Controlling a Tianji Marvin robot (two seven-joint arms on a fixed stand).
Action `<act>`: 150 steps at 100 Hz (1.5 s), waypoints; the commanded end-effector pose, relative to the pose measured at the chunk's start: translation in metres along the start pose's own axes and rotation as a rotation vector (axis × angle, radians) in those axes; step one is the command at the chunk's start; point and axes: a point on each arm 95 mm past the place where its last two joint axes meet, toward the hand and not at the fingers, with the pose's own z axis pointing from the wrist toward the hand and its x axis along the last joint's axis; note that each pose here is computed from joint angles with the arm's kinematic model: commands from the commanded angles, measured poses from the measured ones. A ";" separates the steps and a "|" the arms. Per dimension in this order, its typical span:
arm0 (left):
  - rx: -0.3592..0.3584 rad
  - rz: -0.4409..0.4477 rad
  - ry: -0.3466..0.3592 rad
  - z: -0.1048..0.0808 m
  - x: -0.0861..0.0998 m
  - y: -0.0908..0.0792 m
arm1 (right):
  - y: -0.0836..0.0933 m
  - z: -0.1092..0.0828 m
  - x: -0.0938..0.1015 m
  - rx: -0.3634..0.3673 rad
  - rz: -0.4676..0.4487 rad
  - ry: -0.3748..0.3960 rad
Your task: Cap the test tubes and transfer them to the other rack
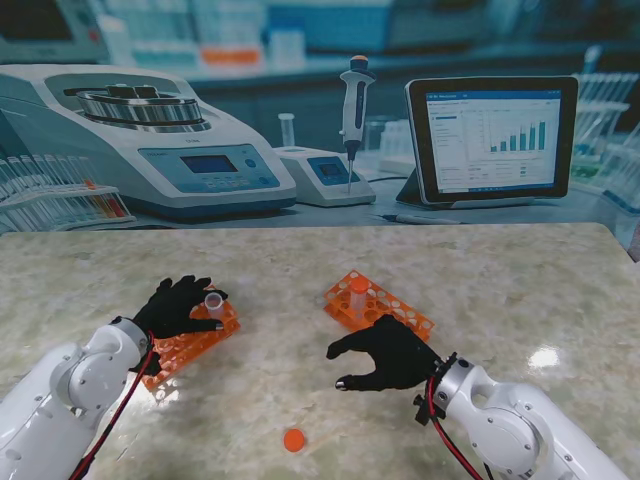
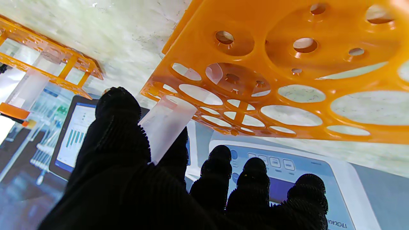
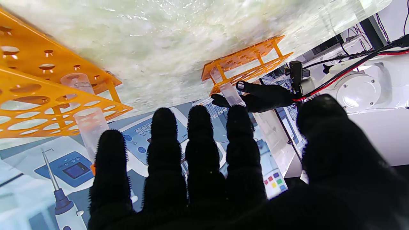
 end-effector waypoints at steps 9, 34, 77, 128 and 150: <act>-0.005 -0.062 0.000 0.002 -0.001 0.011 | -0.003 0.000 0.002 0.011 0.008 -0.001; 0.016 -0.103 0.005 0.005 -0.002 0.015 | -0.003 0.001 0.003 0.015 0.011 0.002; 0.085 -0.132 0.006 0.007 -0.003 0.016 | -0.005 0.004 0.004 0.031 0.018 0.009; 0.139 -0.191 -0.017 0.002 -0.006 0.011 | -0.006 0.007 0.005 0.041 0.025 0.013; 0.174 -0.217 -0.016 0.000 -0.007 0.007 | -0.007 0.008 0.005 0.047 0.029 0.014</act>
